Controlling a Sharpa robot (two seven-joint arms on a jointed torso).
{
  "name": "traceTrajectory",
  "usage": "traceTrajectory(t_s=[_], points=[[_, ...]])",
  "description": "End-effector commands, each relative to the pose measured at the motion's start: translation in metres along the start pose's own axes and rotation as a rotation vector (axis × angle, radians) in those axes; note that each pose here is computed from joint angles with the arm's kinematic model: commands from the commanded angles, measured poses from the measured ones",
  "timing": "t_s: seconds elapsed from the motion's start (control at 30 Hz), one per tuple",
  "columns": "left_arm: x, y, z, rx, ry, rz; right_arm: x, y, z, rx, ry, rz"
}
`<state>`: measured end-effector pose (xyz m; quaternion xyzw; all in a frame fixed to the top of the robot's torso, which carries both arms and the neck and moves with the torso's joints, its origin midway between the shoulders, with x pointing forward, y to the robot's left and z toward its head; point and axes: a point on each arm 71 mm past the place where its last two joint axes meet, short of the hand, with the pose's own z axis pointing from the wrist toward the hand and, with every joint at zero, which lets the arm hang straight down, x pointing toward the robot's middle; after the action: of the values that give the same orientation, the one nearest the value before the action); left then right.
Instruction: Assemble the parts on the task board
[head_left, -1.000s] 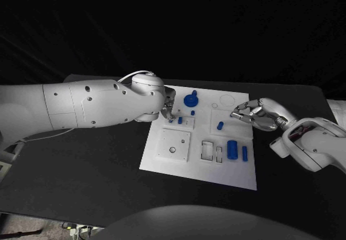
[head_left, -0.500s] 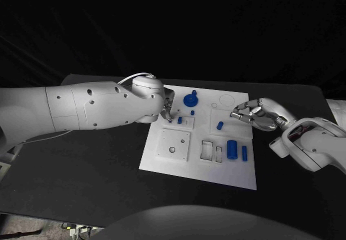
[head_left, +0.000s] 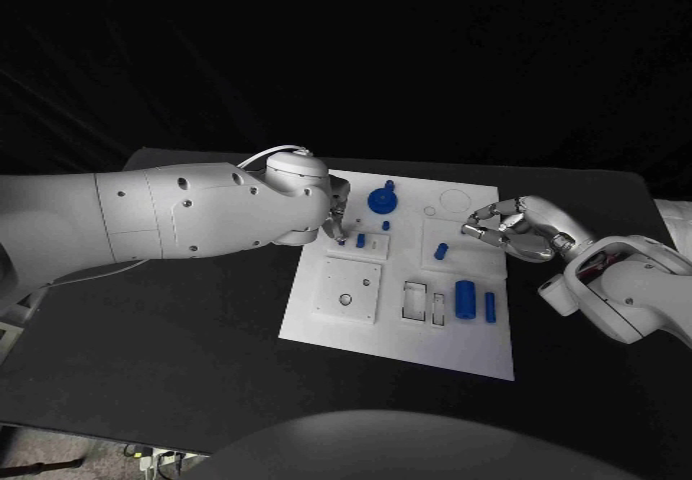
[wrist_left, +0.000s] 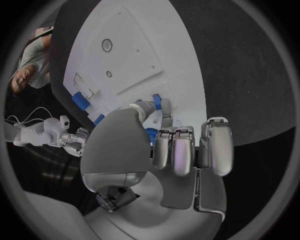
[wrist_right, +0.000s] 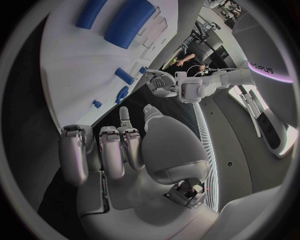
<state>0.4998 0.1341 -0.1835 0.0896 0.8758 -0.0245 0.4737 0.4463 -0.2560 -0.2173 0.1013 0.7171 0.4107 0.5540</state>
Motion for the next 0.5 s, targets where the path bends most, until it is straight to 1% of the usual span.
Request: traceTrajectory(t_s=[0.03, 0.27, 0.5], points=[[0.0062, 0.0081, 0.0005, -0.143, 0.034, -0.025, 0.001, 0.0008, 0.0001, -0.01, 0.004, 0.001], [0.0088, 0.0064, 0.0005, -0.129, 0.065, -0.062, 0.0014, 0.001, 0.0006, -0.012, 0.004, 0.001], [0.0098, 0.0049, 0.0004, -0.12, 0.077, -0.081, 0.0014, 0.001, 0.0007, -0.012, 0.003, 0.0]])
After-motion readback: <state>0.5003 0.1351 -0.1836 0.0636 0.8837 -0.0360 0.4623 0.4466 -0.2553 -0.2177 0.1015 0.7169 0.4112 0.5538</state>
